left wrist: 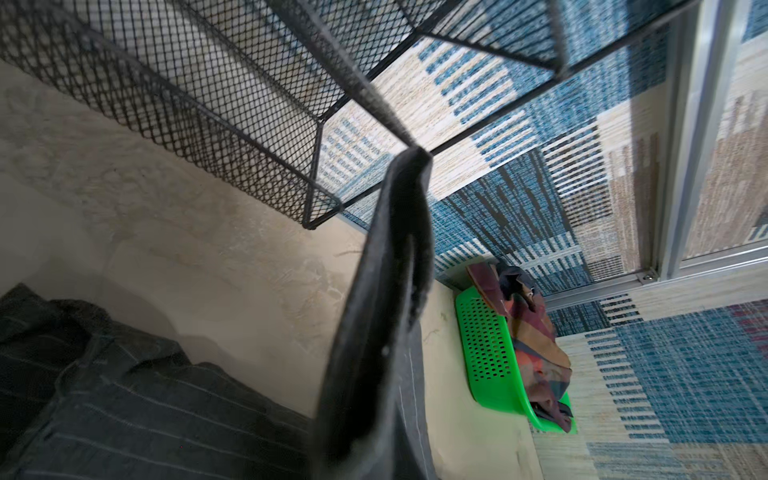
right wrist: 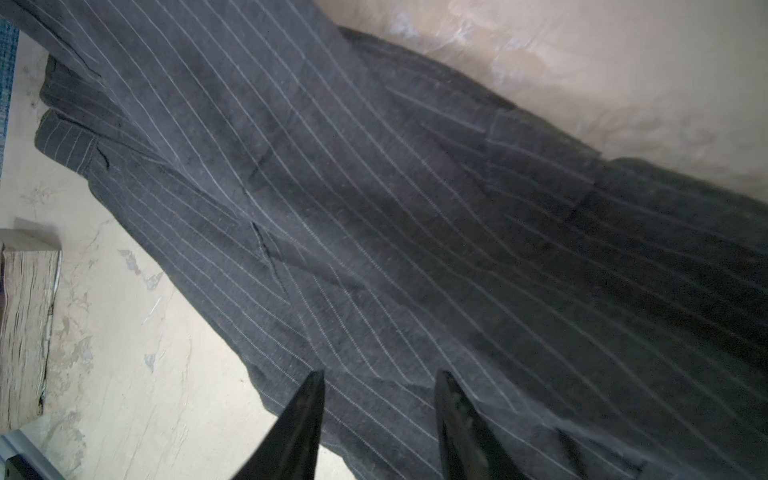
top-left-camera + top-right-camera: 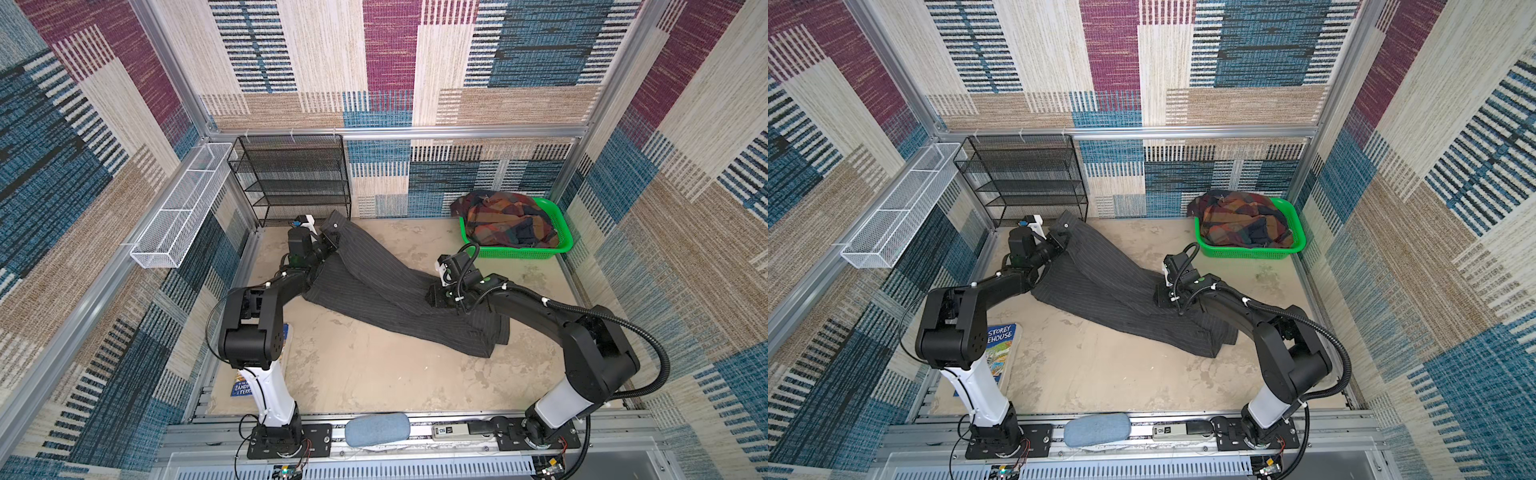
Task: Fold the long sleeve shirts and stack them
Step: 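Lower the folded end onto the strip with the left gripper while the right holds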
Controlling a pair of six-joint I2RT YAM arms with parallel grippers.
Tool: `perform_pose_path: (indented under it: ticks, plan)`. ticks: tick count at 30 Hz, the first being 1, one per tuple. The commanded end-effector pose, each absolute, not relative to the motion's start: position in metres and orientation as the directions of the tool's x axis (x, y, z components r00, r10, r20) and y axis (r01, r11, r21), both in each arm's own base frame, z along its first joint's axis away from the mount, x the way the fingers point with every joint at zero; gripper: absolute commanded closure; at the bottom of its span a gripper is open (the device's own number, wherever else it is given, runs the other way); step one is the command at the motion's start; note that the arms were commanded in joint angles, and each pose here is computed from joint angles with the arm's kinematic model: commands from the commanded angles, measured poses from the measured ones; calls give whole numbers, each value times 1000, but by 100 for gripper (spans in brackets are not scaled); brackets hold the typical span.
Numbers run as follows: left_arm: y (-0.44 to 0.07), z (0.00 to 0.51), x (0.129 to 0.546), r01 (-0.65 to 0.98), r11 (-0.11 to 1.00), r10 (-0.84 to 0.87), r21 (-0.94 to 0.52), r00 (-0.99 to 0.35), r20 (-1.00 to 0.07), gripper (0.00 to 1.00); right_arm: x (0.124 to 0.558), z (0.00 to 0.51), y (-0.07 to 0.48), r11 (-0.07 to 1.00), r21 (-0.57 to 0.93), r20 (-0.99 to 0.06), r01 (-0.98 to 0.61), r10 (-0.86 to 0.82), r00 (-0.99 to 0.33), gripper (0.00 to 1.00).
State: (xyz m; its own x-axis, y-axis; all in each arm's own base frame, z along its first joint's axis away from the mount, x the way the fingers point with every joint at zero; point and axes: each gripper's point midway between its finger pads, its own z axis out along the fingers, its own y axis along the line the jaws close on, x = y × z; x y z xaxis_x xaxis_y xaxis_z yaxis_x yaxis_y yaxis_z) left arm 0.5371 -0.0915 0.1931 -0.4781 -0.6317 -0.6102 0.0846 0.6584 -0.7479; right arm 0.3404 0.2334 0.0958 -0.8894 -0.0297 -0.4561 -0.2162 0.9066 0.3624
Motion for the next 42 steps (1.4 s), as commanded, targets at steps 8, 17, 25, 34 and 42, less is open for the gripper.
perform_pose_path:
  ticks: [8,17,25,34,42]
  plan:
    - [-75,188,505,-45,725,-613,-688,-500,-612,100,337,83,261,881,395,-446,-261,-64,-893,53]
    - [-79,187,505,-41,710,-622,-703,-504,-599,100,326,72,268,897,287,-474,-336,-172,-864,51]
    - [-79,182,503,-54,713,-619,-699,-518,-591,100,328,41,269,916,217,-444,-339,-217,-869,58]
    - [-73,169,503,-83,737,-607,-671,-519,-602,100,329,62,259,926,202,-490,-318,-186,-852,90]
    - [-62,145,497,-144,765,-597,-627,-522,-609,100,303,63,261,897,267,-436,-351,-213,-874,94]
